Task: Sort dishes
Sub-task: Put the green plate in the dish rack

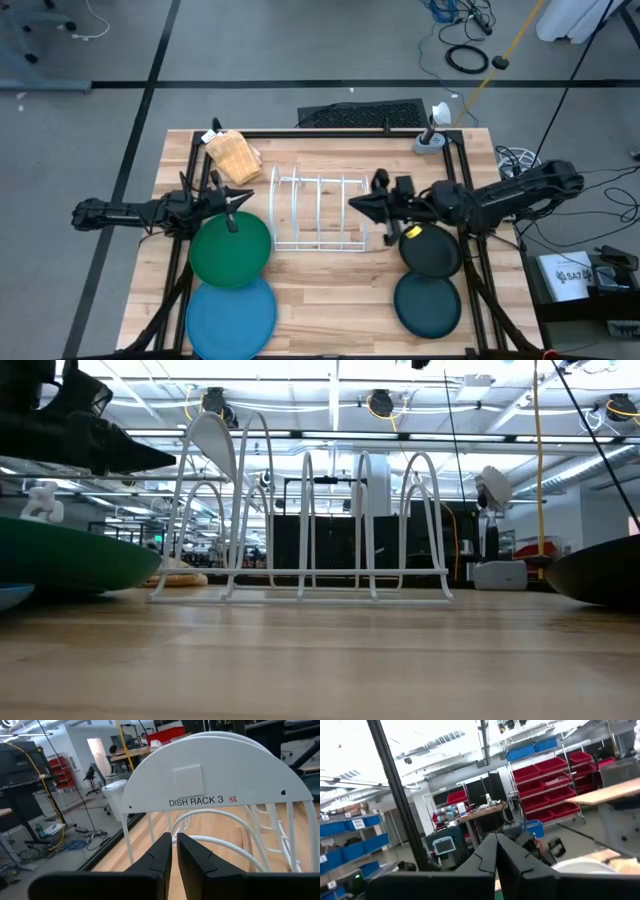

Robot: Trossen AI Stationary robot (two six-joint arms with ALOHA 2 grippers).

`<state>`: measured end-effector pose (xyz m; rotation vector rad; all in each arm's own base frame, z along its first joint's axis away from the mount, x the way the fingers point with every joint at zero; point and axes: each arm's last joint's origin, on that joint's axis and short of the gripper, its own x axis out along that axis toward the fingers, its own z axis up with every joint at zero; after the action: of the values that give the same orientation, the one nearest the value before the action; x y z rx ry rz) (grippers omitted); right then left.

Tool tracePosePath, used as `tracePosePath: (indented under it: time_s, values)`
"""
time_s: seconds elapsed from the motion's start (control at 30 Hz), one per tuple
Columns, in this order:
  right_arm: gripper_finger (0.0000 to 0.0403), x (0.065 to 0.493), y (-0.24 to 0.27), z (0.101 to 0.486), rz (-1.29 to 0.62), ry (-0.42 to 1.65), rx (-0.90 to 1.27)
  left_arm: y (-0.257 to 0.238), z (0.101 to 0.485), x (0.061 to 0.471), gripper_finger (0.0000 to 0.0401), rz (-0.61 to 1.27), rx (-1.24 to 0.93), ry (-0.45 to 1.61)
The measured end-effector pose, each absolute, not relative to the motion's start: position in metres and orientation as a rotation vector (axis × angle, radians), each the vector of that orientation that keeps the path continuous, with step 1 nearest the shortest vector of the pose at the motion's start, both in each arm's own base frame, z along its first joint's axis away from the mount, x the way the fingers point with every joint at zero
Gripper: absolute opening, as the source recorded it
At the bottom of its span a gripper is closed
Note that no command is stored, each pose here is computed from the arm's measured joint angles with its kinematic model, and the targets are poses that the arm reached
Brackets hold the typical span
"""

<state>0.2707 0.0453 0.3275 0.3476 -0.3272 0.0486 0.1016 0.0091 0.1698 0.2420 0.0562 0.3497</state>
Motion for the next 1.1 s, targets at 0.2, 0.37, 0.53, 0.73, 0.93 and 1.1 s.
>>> tracePosePath:
  time_s: [0.2,0.37,0.53,0.73,0.93,1.1]
  values:
    - [0.0000,0.326,0.063,0.353,0.111,-0.292,0.264,0.008,0.175,0.102,0.0041,0.308,0.083,-0.028]
    - [0.0000,0.386,0.091,0.358,0.169,-0.120,0.104,0.005,0.178,0.102,0.0041,0.211,-0.084,-0.078]
    - [0.0000,0.442,0.115,0.345,0.185,-0.069,-0.078,0.001,0.180,0.103,0.0041,0.061,-0.069,-0.085]
    - [0.0000,0.489,0.135,0.320,0.205,0.025,-0.205,-0.002,0.184,0.102,0.0041,-0.023,-0.073,-0.124]
    - [0.0004,0.521,0.148,0.280,0.235,0.245,-0.352,-0.002,0.183,0.103,0.0041,-0.032,-0.072,-0.111]
    - [0.0046,0.537,0.153,0.238,0.254,0.438,-0.440,-0.002,0.183,0.103,0.0041,-0.031,-0.072,-0.106]
